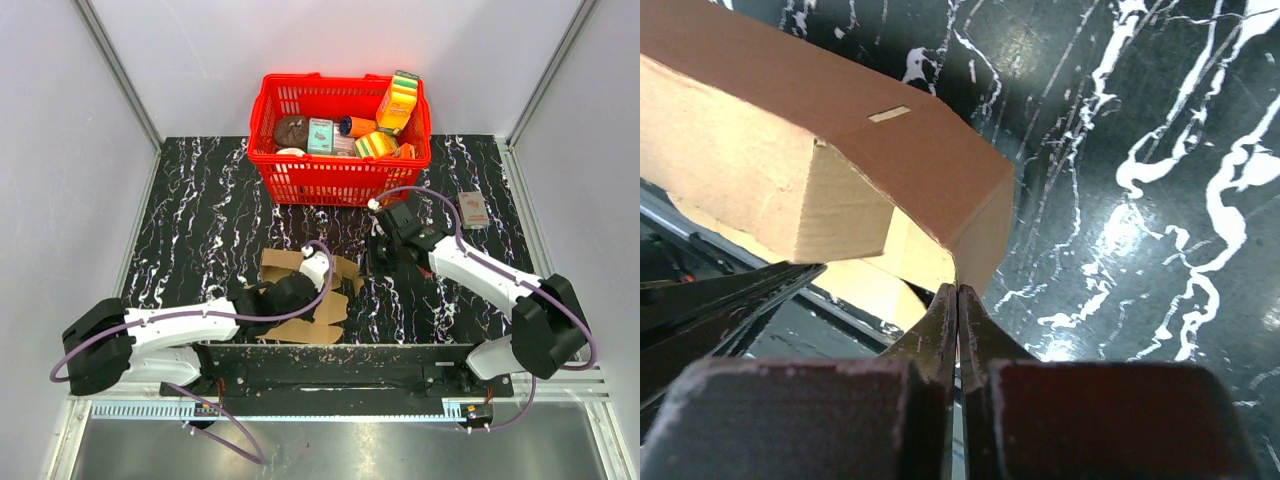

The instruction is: Fold the paper box

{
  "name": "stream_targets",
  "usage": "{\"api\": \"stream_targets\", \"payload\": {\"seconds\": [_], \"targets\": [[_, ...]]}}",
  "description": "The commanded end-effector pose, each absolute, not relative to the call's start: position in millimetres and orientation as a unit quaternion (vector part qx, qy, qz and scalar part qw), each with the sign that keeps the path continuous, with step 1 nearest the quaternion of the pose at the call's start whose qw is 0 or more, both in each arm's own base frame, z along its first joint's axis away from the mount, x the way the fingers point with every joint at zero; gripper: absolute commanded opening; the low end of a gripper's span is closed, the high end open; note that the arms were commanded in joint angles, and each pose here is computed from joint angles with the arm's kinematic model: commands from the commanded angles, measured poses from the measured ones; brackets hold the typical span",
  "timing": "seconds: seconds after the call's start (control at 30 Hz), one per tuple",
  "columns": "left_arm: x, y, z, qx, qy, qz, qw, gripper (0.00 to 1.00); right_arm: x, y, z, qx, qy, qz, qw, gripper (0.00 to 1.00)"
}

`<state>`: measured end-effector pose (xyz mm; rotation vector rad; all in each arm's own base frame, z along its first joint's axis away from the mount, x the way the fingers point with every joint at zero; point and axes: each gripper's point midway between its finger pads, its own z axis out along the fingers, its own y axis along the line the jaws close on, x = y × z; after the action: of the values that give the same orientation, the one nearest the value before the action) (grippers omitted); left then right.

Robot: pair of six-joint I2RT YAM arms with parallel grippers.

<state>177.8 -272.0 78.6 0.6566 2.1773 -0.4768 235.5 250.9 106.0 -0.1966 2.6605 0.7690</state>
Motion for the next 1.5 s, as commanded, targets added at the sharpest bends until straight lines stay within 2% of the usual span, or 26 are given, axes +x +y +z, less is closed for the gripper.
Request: {"api": "stream_targets", "payload": {"seconds": [0.0,0.23,0.33,0.43,0.5,0.57,0.6,0.63,0.73,0.77,0.83,0.87,1.0,1.13,1.23,1.4,1.47], "targets": [[169,-280,100,0.252,0.845,-0.225,0.415,0.00,247,234,121,-0.107,0.945,0.221,0.214,0.01],[162,-278,122,0.246,0.828,-0.257,0.433,0.00,250,205,119,-0.135,0.955,0.138,0.224,0.00],[161,-276,124,0.242,0.828,-0.260,0.434,0.00,250,201,119,-0.142,0.956,0.129,0.224,0.05],[161,-274,130,0.234,0.824,-0.267,0.441,0.00,247,202,118,-0.149,0.955,0.134,0.220,0.19],[162,-272,135,0.226,0.823,-0.270,0.447,0.02,247,201,119,-0.148,0.953,0.135,0.225,0.38],[163,-265,146,0.207,0.820,-0.272,0.459,0.11,249,202,126,-0.143,0.947,0.146,0.247,0.43],[165,-262,151,0.199,0.819,-0.272,0.465,0.18,251,203,129,-0.139,0.944,0.152,0.257,0.57],[169,-255,165,0.178,0.812,-0.275,0.484,0.38,252,203,133,-0.133,0.941,0.158,0.267,0.65],[181,-228,193,0.122,0.800,-0.253,0.531,0.64,262,199,150,-0.103,0.928,0.172,0.315,0.81],[184,-216,196,0.105,0.801,-0.236,0.540,0.75,266,196,158,-0.093,0.922,0.178,0.332,0.84],[195,-188,221,0.053,0.784,-0.214,0.581,0.82,277,183,167,-0.066,0.916,0.179,0.353,0.89],[199,-176,227,0.037,0.782,-0.201,0.589,0.84,282,177,177,-0.054,0.908,0.183,0.372,0.89],[227,-127,246,-0.022,0.770,-0.150,0.619,0.85,312,126,204,0.022,0.876,0.142,0.460,0.89],[262,-105,231,-0.026,0.792,-0.109,0.600,0.85,331,77,219,0.051,0.828,0.095,0.550,0.89],[289,-73,222,-0.072,0.791,-0.062,0.605,0.85,343,44,225,0.088,0.776,0.062,0.621,0.88],[310,-27,212,-0.083,0.763,0.056,0.638,0.86,361,17,196,0.096,0.773,0.018,0.627,0.88],[316,-21,222,-0.093,0.730,0.067,0.673,0.86,371,8,174,0.098,0.781,-0.002,0.617,0.88]]}}
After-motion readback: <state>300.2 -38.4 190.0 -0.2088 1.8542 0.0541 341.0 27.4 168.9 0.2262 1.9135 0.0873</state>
